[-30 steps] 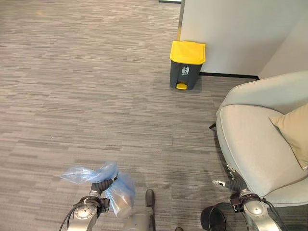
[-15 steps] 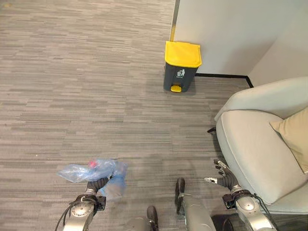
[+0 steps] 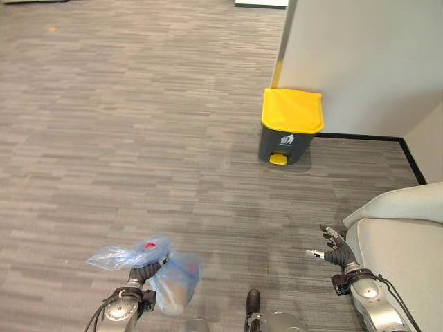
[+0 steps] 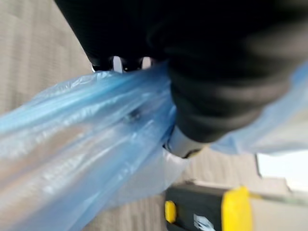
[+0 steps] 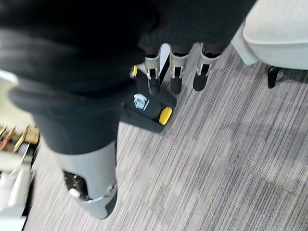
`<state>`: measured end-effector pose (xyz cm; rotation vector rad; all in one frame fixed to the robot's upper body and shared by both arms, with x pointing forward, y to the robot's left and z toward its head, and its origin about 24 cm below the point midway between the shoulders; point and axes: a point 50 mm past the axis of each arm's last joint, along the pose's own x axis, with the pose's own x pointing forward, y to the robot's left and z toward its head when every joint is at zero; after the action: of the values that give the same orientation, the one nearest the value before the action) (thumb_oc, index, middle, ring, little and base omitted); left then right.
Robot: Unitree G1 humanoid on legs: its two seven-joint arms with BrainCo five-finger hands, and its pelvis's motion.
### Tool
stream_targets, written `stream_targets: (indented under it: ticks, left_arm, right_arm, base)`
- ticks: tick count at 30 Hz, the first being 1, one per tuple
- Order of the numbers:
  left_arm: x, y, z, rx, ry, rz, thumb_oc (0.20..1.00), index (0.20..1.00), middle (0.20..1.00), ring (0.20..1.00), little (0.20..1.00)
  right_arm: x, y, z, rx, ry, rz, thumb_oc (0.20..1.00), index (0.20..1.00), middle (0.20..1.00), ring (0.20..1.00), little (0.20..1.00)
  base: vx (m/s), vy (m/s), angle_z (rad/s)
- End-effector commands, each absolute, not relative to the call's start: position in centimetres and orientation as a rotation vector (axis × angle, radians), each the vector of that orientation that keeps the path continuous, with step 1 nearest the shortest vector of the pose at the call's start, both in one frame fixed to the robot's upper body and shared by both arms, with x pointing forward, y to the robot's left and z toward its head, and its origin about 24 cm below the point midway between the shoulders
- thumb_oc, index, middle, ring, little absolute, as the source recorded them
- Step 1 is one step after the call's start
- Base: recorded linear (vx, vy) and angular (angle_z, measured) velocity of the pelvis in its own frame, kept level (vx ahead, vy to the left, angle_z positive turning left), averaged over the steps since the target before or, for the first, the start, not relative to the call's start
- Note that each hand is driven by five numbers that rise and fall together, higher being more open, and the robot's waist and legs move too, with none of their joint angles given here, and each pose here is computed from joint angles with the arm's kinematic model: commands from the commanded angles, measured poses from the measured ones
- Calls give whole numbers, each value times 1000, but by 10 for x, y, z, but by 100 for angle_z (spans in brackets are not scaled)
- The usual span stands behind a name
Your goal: Gather garbage on tea table into small bin, then transfer packed bag to large trash can.
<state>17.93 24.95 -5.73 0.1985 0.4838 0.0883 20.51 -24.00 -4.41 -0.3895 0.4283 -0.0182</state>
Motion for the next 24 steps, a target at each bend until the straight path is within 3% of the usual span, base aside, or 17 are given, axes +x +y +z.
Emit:
stream_targets:
  ticks: [1,11,24]
  left_arm:
    - [186,257,-41,212,391,100,200,200,200,200,200]
    - [172,260,-46,210,422,118,200,200,200,200,200]
    - [179,273,-39,224,398,166,200,200,200,200,200]
  right_arm:
    - [208,-249,-34,-385,371,-50,1000,1000,1000,1000,1000]
    - [211,-236,-39,-396,381,0,1000,1000,1000,1000,1000]
    - [225,-220,-32,-395,339,62,1000,1000,1000,1000,1000]
  base:
    - [170,-9,-40]
    - [243,83,-59]
    - [191,28,-41]
